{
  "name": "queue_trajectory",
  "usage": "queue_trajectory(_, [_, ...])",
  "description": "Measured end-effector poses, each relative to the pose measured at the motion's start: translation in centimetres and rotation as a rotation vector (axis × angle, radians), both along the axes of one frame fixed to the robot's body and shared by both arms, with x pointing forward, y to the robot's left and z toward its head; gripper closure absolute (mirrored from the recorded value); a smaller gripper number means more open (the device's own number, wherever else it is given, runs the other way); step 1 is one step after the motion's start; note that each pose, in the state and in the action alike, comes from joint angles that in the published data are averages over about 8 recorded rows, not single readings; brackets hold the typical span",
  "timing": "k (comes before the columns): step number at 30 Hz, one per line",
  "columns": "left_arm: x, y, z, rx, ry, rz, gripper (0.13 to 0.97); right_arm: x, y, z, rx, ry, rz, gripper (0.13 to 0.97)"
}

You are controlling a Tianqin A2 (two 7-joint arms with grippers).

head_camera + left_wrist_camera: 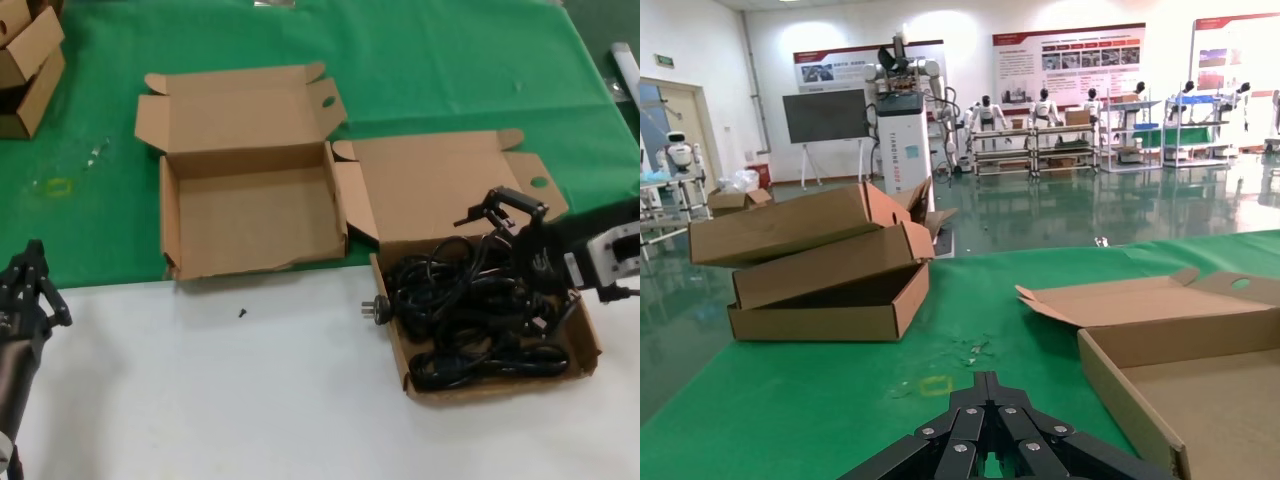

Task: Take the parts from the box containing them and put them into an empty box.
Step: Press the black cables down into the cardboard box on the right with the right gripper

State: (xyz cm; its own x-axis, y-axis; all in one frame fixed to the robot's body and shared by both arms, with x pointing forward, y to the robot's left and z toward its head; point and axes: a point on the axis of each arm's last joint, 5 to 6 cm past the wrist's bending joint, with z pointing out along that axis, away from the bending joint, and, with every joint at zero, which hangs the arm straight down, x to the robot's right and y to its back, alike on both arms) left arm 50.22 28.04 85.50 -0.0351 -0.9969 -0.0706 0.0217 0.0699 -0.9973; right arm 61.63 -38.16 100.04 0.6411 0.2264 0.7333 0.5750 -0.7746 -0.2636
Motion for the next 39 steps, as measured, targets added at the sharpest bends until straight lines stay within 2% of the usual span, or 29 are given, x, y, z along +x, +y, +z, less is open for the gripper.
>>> queue_trajectory(10, [0.0, 0.0, 0.0, 0.0, 0.0, 0.0, 0.955, 1.9, 0.9, -0.7, -0.091, -0.087, 0.061, 0.139])
queue_trajectory(17, [0.0, 0.0, 0.0, 0.0, 0.0, 0.0, 0.955, 2.1, 1.1, -1.2, -0.096, -0.098, 0.067, 0.19])
queue_trajectory(21, [0.0, 0.0, 0.0, 0.0, 0.0, 0.0, 0.955, 2.4, 1.0, -1.4, -0.095, -0.097, 0.059, 0.19])
queue_trajectory(30, [0.0, 0.0, 0.0, 0.0, 0.0, 0.0, 0.955, 2.8, 0.7, -1.6, -0.095, -0.094, 0.046, 0.318])
queue_trajectory(38, [0.0, 0.0, 0.0, 0.0, 0.0, 0.0, 0.955, 3.1, 0.7, -1.8, -0.093, -0.091, 0.044, 0.517])
queue_trajectory(39, [0.0, 0.0, 0.0, 0.0, 0.0, 0.0, 0.955, 3.1, 0.6, -1.8, -0.093, -0.091, 0.043, 0.517])
